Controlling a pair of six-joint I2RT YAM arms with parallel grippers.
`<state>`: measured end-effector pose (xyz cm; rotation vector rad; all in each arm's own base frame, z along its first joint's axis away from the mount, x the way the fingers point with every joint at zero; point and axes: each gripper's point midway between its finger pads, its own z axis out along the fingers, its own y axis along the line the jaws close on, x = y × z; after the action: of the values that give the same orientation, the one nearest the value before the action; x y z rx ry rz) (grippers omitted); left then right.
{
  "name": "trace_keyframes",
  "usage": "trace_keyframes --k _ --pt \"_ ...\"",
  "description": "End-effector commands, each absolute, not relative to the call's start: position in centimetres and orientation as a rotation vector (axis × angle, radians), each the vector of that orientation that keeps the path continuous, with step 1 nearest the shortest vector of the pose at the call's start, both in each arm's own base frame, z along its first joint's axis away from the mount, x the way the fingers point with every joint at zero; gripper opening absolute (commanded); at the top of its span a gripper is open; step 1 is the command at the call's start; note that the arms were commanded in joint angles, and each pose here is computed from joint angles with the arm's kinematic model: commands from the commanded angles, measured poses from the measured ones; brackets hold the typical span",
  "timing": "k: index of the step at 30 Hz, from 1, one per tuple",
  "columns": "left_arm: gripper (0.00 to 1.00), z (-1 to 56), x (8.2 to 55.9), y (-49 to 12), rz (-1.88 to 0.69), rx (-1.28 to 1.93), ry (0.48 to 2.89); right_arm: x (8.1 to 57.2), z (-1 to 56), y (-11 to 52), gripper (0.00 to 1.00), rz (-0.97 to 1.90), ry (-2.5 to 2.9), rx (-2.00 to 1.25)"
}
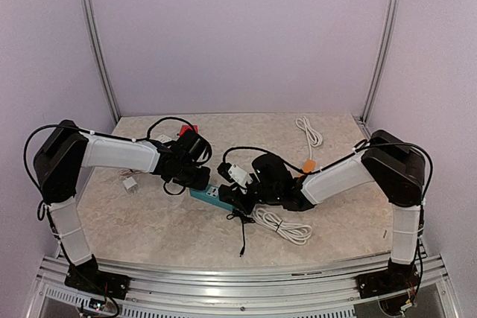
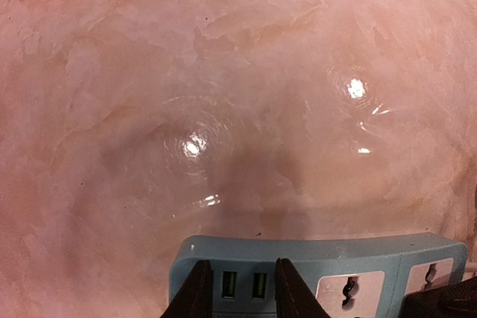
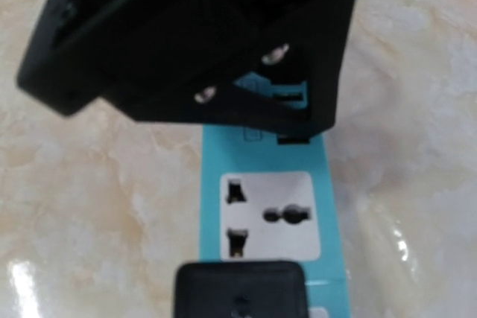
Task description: Pull the plug off the socket
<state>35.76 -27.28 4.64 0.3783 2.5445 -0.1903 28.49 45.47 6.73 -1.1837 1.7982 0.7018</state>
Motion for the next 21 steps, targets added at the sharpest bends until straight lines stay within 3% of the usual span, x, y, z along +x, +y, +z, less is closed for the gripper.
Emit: trace_keyframes --k 1,11,21 --pt "0.27 0.0 33.5 -25.0 -0.045 0.421 2.681 28.2 10.2 45.8 0.13 0.76 1.763 -1.175" --pt "0.27 -1.0 33.1 -24.9 -0.001 0.433 2.697 28.3 12.6 46.1 0.12 0.78 1.725 -1.154" --pt "0.53 4.9 35.4 -26.1 -0.081 0.39 2.535 27.7 13.3 44.6 0.12 0.827 1.745 -1.096"
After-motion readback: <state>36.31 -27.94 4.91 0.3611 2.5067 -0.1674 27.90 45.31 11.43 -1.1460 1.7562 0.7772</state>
